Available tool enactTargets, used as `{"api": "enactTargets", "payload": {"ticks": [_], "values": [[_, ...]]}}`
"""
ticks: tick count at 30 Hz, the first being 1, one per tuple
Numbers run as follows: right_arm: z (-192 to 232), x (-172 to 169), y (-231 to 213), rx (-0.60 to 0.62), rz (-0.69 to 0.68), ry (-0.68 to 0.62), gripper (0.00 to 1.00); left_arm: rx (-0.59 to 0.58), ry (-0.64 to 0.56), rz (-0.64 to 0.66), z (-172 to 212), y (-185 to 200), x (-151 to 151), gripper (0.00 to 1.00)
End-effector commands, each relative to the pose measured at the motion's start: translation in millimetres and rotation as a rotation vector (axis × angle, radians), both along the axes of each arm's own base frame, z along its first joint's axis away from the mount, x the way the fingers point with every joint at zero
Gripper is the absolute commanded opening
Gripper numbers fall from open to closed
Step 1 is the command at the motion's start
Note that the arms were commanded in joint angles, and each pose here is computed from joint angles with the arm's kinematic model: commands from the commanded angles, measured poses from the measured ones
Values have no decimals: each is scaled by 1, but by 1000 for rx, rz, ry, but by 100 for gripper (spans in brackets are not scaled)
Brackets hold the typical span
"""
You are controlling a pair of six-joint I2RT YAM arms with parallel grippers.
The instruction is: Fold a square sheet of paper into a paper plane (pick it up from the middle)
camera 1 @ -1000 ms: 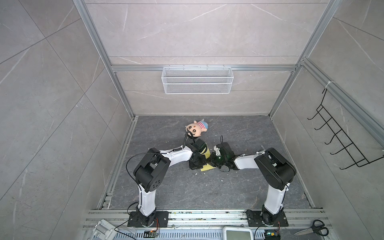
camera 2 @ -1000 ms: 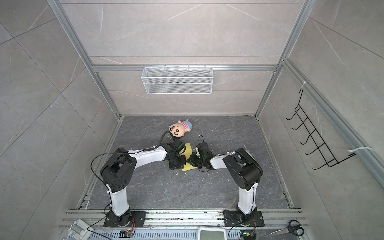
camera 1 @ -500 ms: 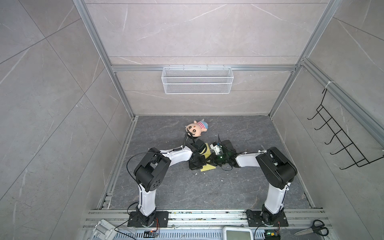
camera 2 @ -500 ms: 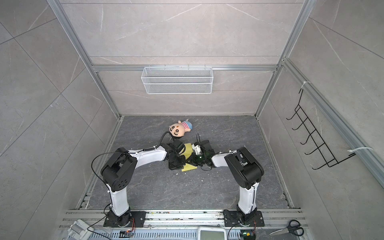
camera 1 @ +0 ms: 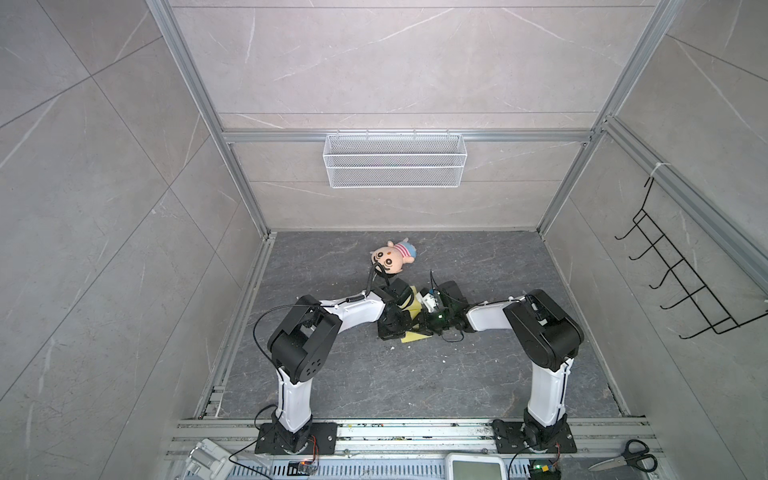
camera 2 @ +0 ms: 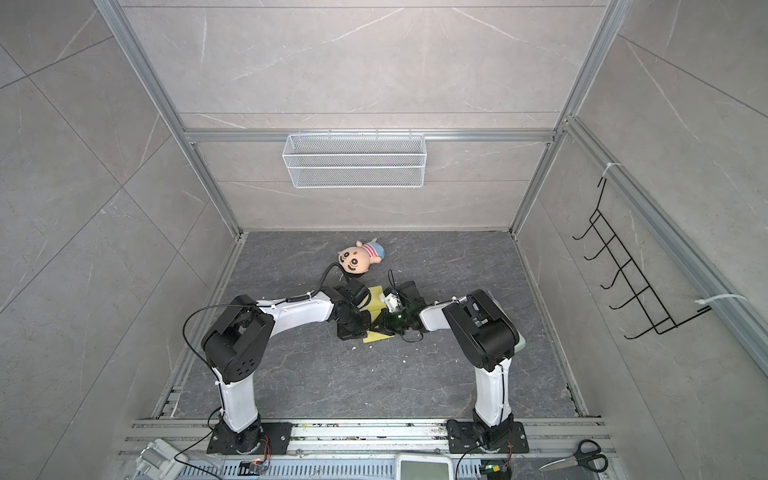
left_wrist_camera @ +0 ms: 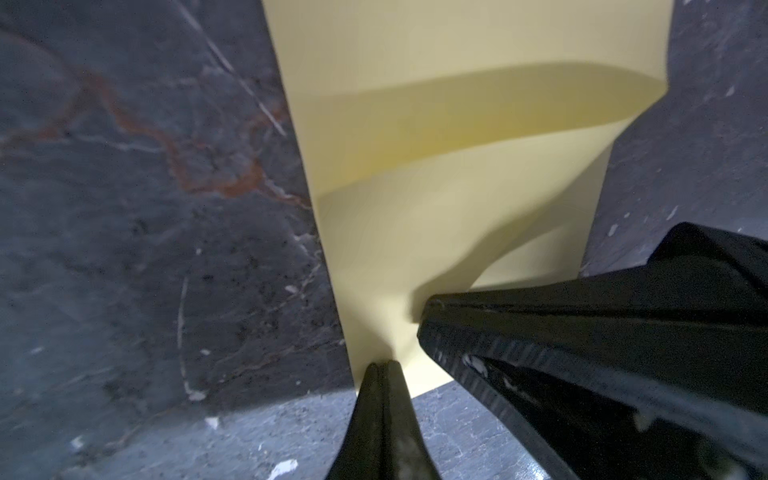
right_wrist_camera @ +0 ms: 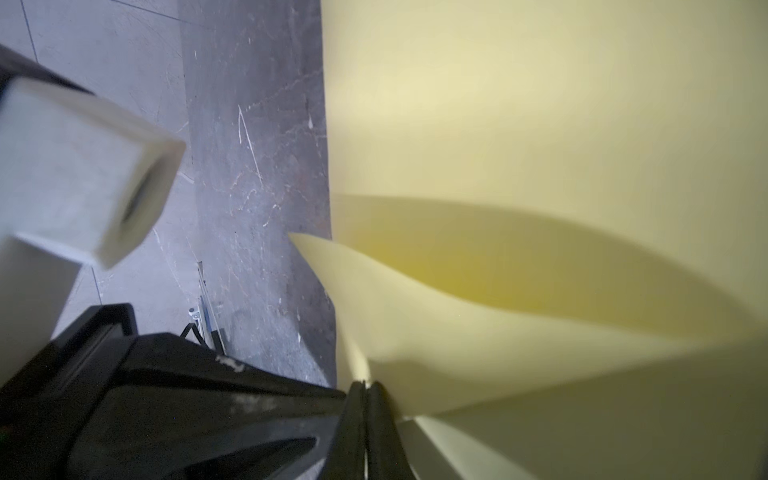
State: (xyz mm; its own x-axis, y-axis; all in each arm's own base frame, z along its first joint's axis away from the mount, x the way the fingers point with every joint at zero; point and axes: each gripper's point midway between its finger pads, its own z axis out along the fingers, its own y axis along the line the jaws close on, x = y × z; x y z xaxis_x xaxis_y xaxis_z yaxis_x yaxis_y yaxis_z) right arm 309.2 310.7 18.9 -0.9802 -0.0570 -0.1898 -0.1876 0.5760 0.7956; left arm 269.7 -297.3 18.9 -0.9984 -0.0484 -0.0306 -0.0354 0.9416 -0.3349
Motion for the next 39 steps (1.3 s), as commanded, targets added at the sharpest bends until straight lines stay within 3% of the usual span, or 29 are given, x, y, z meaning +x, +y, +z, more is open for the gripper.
{"api": "enactTargets", "payload": {"ticks": [1, 5, 18, 23, 26, 32, 39], "values": [[-8, -4, 1, -22, 42, 12, 8, 98, 65, -11, -17, 24, -19, 0], [-19, 6, -14, -87, 7, 22, 7, 125, 79, -16, -19, 32, -26, 0], [-40, 69, -65, -122, -171, 35, 8, 135, 117, -21, -29, 39, -38, 0], [-32, 91, -79, -98, -215, 3, 8, 130, 119, -20, -29, 39, -39, 0], [-7, 100, -72, -34, -198, -54, 8, 126, 115, -20, -28, 38, -38, 0], [37, 82, -63, 16, -146, -131, 8, 125, 107, -20, -26, 37, -35, 0], [10, 26, -34, -23, -15, -54, 8, 134, 100, -18, -26, 37, -33, 0]]}}
